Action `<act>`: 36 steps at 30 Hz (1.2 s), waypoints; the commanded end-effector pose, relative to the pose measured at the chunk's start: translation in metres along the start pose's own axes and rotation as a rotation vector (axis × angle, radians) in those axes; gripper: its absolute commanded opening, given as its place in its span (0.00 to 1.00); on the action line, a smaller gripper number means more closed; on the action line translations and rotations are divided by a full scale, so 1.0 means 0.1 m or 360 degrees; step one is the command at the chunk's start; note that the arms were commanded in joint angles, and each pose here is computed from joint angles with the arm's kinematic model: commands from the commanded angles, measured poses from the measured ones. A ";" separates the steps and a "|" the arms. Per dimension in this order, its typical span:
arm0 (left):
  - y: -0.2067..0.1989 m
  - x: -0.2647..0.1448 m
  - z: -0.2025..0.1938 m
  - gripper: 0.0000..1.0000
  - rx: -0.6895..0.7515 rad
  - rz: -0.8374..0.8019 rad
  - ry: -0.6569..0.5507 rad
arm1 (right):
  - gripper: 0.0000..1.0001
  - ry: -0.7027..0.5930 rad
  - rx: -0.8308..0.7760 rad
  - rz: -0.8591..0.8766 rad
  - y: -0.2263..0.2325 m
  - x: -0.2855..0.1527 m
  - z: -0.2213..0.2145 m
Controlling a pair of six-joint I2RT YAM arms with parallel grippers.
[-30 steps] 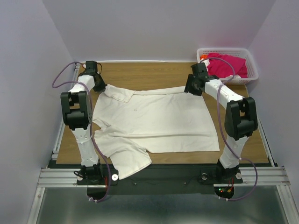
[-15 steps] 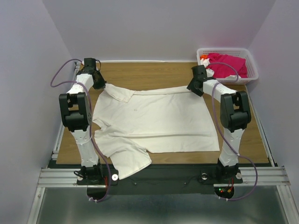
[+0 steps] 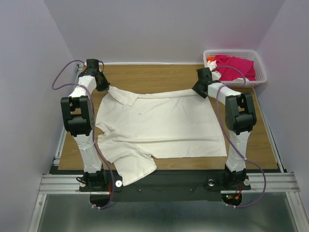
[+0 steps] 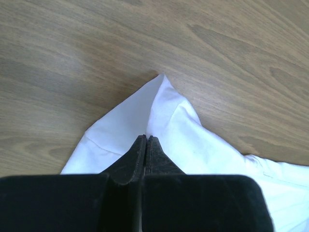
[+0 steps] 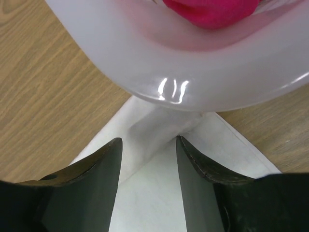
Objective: Fold and stack the t-shirts
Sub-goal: Fold the tshirt
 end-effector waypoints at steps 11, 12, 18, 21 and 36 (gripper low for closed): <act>-0.20 -0.29 0.22 0.00 0.0013 -0.0082 -0.0104 | 0.45 -0.0115 0.0089 0.0004 0.11 0.11 0.18; -0.19 -0.28 0.23 0.00 0.0011 -0.0081 -0.0105 | 0.40 -0.0119 0.0090 0.0001 0.10 0.11 0.18; -0.21 -0.31 0.27 0.00 0.0001 -0.0088 -0.0118 | 0.13 -0.0146 0.0069 -0.0006 0.10 0.07 0.23; -0.22 -0.34 0.32 0.00 -0.0009 -0.0092 -0.0135 | 0.03 -0.0166 0.0062 -0.0008 0.10 0.04 0.28; -0.39 -0.59 0.72 0.00 -0.0085 -0.0197 -0.0238 | 0.01 -0.0399 -0.0184 -0.0009 0.16 -0.26 0.86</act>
Point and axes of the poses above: each gripper's point midway between its finger pads, its own x axis out along the fingers, its own y axis along the line the jaws close on, z = x × y, the point moved 4 cm from there along -x, back along the fingers, and after that the axes turned 13 degrees about -x, right-handed, at the moved point
